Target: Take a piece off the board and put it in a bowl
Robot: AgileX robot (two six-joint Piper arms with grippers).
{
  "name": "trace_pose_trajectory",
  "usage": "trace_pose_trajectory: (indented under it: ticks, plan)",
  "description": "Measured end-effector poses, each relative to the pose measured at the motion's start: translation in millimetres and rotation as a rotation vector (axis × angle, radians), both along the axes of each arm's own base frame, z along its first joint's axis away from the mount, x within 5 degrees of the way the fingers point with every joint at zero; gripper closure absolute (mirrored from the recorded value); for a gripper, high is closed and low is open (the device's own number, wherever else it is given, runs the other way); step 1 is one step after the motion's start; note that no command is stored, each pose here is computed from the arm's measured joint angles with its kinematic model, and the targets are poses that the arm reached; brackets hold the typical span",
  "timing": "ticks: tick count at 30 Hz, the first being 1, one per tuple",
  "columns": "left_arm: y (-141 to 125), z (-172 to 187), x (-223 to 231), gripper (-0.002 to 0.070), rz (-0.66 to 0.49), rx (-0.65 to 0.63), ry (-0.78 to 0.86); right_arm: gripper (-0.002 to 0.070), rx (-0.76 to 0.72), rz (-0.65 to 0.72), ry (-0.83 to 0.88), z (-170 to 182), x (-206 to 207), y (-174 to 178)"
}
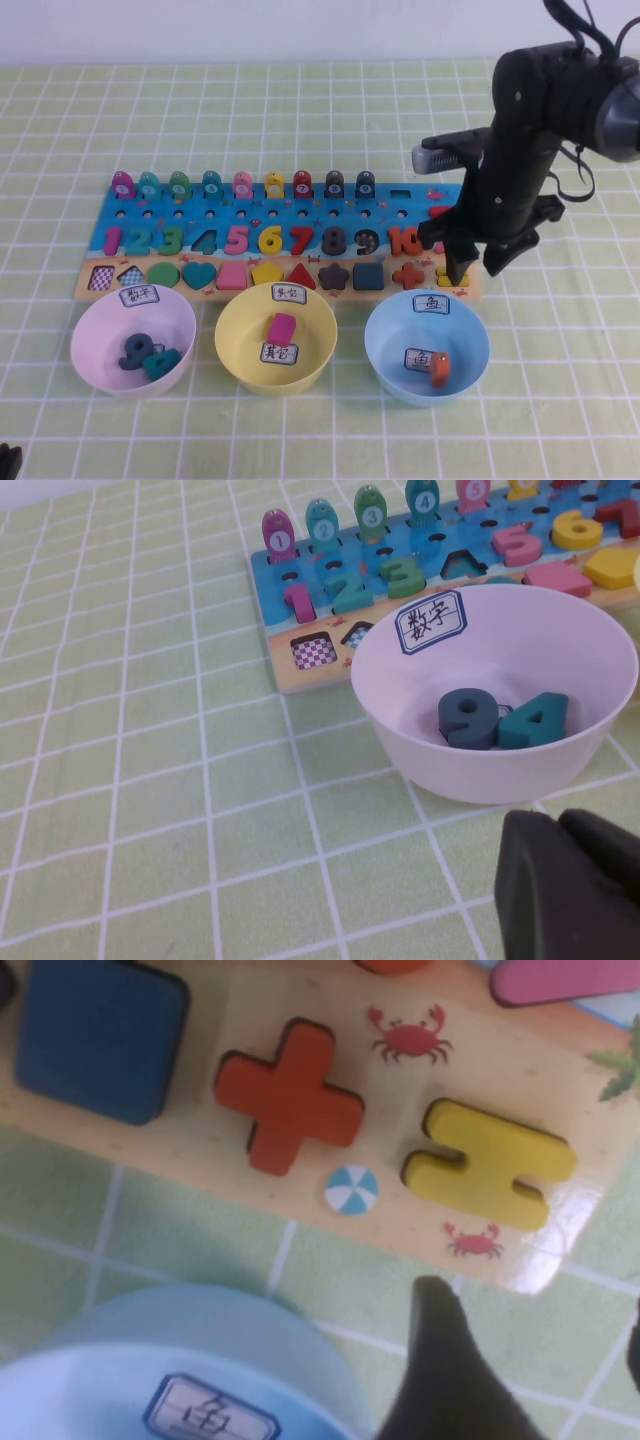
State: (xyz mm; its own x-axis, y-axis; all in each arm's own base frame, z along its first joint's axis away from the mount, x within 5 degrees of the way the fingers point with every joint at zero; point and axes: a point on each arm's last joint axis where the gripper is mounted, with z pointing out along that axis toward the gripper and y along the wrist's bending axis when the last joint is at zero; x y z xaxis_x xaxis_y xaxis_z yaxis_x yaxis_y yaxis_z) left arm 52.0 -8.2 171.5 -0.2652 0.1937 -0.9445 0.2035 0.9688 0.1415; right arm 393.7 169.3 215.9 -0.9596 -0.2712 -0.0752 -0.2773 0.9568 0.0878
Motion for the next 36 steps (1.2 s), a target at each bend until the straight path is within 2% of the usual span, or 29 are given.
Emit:
trace_pose_trajectory:
  ticks: [8,20,36]
  plan:
    - [0,0,0,0.0678,0.000,0.000,0.000,0.0327,-0.010,-0.015,0.038,-25,4,7]
    - [0,0,0,0.0679,0.000,0.000,0.000,0.0323,-0.116,0.046,-0.073,-18,11,28]
    - [0,0,0,0.0678,0.000,0.000,0.000,0.0321,-0.125,0.022,-0.046,-30,14,31]
